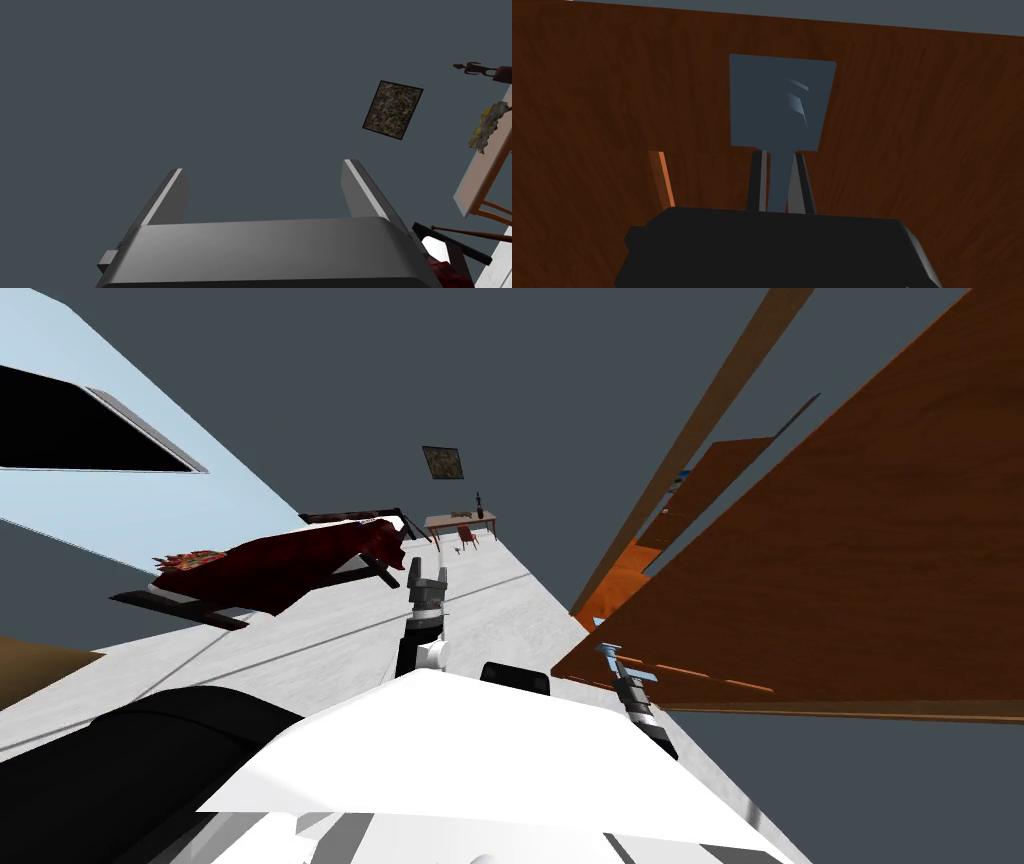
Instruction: Pull the door open
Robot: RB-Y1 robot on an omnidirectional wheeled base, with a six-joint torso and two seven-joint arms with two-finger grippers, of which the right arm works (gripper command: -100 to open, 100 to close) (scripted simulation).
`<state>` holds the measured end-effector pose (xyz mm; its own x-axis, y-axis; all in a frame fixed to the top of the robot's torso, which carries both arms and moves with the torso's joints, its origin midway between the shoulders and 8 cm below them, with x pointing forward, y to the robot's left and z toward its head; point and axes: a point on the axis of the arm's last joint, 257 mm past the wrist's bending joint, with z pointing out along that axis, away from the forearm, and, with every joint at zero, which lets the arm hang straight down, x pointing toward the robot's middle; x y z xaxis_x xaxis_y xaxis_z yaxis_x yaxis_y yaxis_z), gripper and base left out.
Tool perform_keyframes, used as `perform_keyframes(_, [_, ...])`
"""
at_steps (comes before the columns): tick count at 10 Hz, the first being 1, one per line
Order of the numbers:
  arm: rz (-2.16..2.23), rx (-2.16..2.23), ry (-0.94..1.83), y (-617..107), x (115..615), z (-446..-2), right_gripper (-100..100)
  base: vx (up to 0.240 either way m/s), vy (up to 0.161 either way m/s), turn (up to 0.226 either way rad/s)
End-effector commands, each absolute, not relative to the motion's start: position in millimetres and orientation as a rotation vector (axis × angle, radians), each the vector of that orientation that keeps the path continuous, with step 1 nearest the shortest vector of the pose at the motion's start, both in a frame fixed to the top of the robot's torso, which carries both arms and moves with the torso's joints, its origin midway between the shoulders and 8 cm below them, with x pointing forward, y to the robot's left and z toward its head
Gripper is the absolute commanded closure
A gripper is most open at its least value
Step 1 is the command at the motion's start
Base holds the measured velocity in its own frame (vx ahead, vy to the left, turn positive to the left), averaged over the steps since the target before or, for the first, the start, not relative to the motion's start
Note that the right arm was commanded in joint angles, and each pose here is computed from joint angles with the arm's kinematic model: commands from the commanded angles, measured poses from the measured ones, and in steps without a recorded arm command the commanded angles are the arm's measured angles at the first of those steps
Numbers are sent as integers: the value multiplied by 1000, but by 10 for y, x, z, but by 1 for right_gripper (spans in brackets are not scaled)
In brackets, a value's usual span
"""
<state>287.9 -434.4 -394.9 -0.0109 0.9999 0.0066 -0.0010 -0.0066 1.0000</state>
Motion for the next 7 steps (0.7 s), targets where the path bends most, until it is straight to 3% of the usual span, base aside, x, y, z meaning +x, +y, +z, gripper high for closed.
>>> perform_keyframes(1, [1218, 1208, 1217, -4392, 2784, -3948, 100, -195, -68, 185])
perform_keyframes(6, [1227, 1198, 1227, -4444, 2574, -3927, 100, -199, -56, 160])
perform_keyframes(7, [1237, 1201, 1231, -4386, 2605, -3957, 100, -92, -17, 38])
